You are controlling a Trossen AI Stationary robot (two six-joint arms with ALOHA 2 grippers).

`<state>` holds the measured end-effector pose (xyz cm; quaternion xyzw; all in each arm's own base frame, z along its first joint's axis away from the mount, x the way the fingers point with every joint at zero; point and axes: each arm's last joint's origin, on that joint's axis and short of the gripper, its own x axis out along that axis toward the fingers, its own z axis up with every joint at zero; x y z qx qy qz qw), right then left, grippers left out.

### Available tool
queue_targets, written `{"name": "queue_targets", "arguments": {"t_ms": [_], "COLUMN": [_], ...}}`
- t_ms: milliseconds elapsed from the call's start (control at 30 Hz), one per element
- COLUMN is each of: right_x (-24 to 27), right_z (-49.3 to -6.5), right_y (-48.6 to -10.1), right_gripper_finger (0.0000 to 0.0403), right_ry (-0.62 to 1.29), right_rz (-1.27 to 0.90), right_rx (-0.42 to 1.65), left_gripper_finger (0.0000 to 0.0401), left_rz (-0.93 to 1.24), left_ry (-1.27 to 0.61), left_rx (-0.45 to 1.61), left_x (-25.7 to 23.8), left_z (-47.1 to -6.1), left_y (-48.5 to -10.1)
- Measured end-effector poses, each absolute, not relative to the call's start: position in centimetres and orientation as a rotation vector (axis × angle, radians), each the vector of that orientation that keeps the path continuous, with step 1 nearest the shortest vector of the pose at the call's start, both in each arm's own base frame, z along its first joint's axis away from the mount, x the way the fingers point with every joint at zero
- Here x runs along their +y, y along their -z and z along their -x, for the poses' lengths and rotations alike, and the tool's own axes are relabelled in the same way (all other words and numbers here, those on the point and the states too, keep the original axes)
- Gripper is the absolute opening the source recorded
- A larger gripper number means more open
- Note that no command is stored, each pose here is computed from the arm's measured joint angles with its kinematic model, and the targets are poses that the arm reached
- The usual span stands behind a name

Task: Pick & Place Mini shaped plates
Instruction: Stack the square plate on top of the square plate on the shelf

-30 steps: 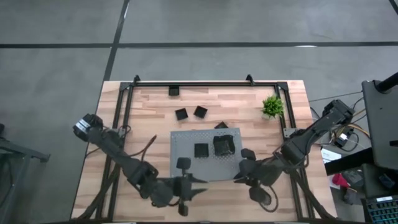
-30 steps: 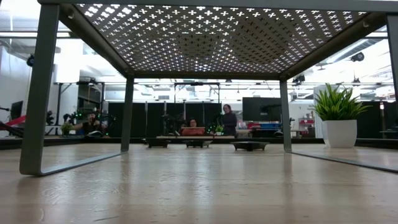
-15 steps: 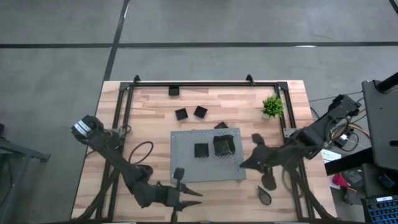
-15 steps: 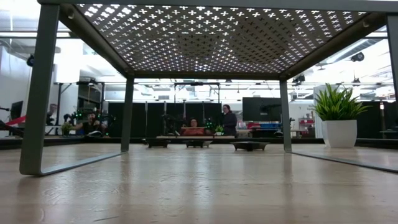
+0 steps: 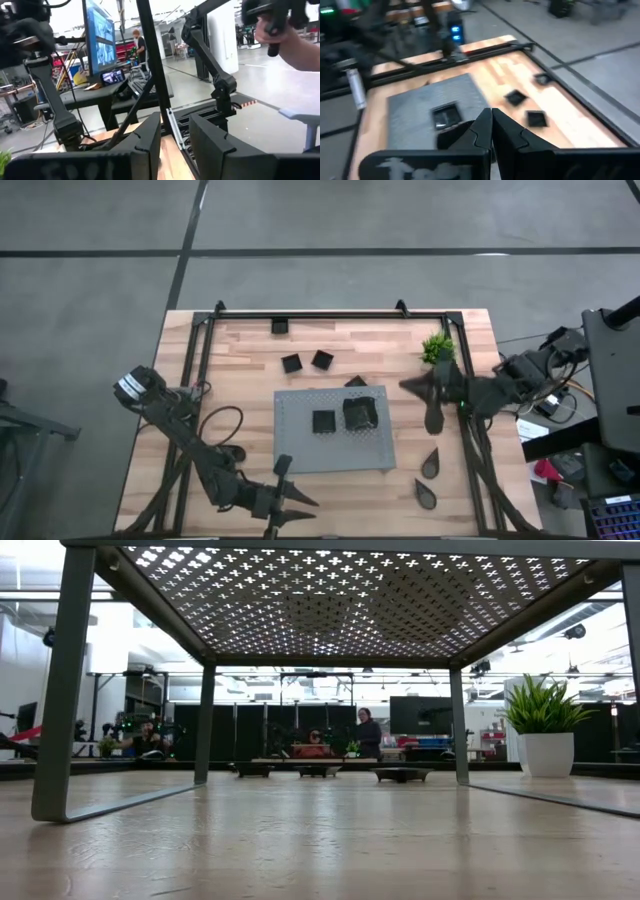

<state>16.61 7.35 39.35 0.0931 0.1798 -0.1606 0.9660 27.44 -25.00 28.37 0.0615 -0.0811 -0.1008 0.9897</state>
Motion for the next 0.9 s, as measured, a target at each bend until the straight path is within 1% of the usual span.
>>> {"name": "queue_targets", "arguments": {"t_ms": [167,333,467,533,600,667,733,900], "right_x": [4.4,1.6,-0.2,-0.8,-1.3,-1.8,-2.6,-6.1], "right_z": [-16.7,-17.5,-18.3,-18.8,-19.4,-20.2,-21.0,-22.6], "right_y": [-39.1,-38.2,-37.8,-37.4,-36.9,-36.3,-35.7,-34.5], "right_gripper_finger": [0.0017,0.0064,0.0107,0.0119,0.0125,0.0129,0.013,0.0132], "right_ry": [0.434,0.586,0.751,0.838,0.887,0.903,0.877,0.667], "right_rz": [-0.239,-0.212,-0.246,-0.256,-0.201,-0.138,-0.165,-0.405], "right_rx": [0.406,0.487,0.466,0.45,0.475,0.531,0.588,0.69], "left_gripper_finger": [0.0099,0.0099,0.0099,0.0099,0.0099,0.0099,0.0099,0.0099], "left_rz": [-0.136,-0.142,-0.148,-0.155,-0.162,-0.162,-0.162,-0.162], "left_ry": [0.198,0.23,0.242,0.241,0.241,0.241,0.241,0.241], "left_rx": [-0.177,-0.212,-0.214,-0.213,-0.212,-0.212,-0.212,-0.212], "left_x": [-25.0,-25.0,-25.1,-25.0,-25.0,-25.0,-25.0,-25.0], "left_z": [-27.4,-27.4,-27.3,-27.3,-27.3,-27.3,-27.3,-27.3], "left_y": [-28.5,-28.8,-28.8,-28.8,-28.7,-28.7,-28.7,-28.7]}}
